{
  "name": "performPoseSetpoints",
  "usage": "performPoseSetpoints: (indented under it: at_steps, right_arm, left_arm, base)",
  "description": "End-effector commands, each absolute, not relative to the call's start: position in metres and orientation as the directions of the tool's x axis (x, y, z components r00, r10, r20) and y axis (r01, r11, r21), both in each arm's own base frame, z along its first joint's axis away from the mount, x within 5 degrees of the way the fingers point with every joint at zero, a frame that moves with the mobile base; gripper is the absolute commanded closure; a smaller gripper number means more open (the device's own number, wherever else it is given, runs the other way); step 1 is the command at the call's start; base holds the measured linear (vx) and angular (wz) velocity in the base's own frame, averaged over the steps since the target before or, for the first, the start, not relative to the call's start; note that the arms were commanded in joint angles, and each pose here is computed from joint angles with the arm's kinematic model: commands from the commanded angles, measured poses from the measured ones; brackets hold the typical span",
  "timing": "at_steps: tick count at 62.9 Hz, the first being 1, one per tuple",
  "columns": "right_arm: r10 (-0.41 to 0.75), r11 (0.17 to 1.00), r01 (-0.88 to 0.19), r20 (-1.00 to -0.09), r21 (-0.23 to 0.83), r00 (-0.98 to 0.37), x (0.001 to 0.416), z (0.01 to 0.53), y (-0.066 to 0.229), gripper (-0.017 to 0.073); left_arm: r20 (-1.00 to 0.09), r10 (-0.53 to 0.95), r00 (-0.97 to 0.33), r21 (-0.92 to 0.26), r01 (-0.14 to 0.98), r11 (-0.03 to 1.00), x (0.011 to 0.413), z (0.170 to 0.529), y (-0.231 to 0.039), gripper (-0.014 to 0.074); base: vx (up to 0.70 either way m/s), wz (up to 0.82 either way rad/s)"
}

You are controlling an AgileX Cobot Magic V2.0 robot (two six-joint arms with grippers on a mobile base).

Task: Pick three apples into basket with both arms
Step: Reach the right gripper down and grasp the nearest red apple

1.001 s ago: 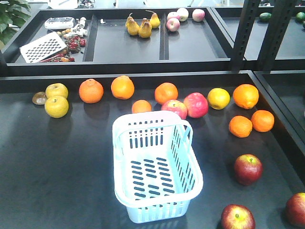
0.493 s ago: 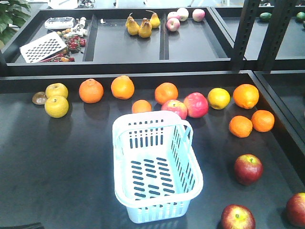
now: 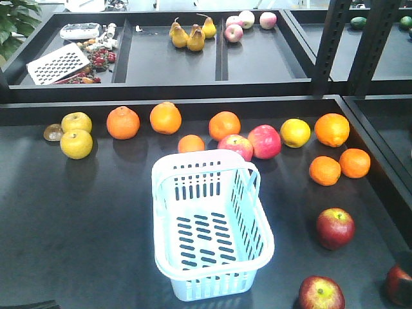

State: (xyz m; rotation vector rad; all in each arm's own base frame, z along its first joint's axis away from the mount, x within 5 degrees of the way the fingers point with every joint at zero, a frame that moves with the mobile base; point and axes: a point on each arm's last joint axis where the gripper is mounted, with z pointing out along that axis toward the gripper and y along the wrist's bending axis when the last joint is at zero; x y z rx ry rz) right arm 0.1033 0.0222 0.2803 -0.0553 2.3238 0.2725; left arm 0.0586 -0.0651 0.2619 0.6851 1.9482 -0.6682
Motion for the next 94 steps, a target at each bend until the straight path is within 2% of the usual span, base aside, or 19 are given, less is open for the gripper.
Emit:
performPoseSetpoints:
  at_steps: [1, 10, 14, 25, 46, 60, 75, 94]
  right_arm:
    - [-0.032, 0.956, -0.225, -0.694, 0.189, -0.719, 0.129, 0.286, 0.032, 0.0296]
    - [-0.086, 0.942, -0.257, -0.584, 0.217, -0.807, 0.163, 0.261, 0.038, -0.0059]
    - [-0.118, 0.941, -0.267, -0.537, 0.209, -0.835, 0.174, 0.249, 0.038, -0.0172]
    - [-0.127, 0.944, -0.239, -0.417, 0.228, -0.900, 0.194, 0.220, 0.039, -0.0157]
    - [-0.127, 0.956, -0.194, -0.284, 0.220, -0.950, 0.225, 0.174, 0.039, -0.0094]
    - [-0.134, 0.956, -0.186, -0.224, 0.228, -0.965, 0.245, 0.160, 0.041, -0.0089]
    - [-0.155, 0.961, -0.184, -0.149, 0.205, -0.977, 0.249, 0.136, 0.038, -0.0079]
    - [-0.144, 0.969, -0.164, -0.115, 0.187, -0.983, 0.255, 0.112, 0.037, -0.0070]
  left_arm:
    - [-0.915, 0.115, -0.386, -0.198, 0.679, 0.707, 0.062, 0.274, -0.066, 0.0601]
    - [-0.915, 0.115, -0.386, -0.198, 0.679, 0.707, 0.062, 0.274, -0.066, 0.0601]
    - [-0.915, 0.116, -0.387, -0.198, 0.680, 0.707, 0.062, 0.274, -0.066, 0.0601]
    - [-0.915, 0.116, -0.387, -0.198, 0.680, 0.707, 0.062, 0.274, -0.066, 0.0600]
    - [-0.915, 0.115, -0.386, -0.198, 0.679, 0.707, 0.062, 0.274, -0.066, 0.0600]
    - [-0.915, 0.115, -0.386, -0.198, 0.679, 0.707, 0.062, 0.274, -0.066, 0.0600]
    - [-0.915, 0.115, -0.386, -0.198, 0.679, 0.707, 0.062, 0.274, -0.066, 0.0600]
    - [-0.915, 0.116, -0.387, -0.198, 0.679, 0.707, 0.062, 0.274, -0.066, 0.0600]
  base:
    - [0.00, 0.00]
    - [0.00, 0.00]
    - [0.00, 0.00]
    - [0.00, 0.00]
    - [0.00, 0.00]
    - [0.00, 0.00]
    - [0.00, 0.00]
    - [0.00, 0.00]
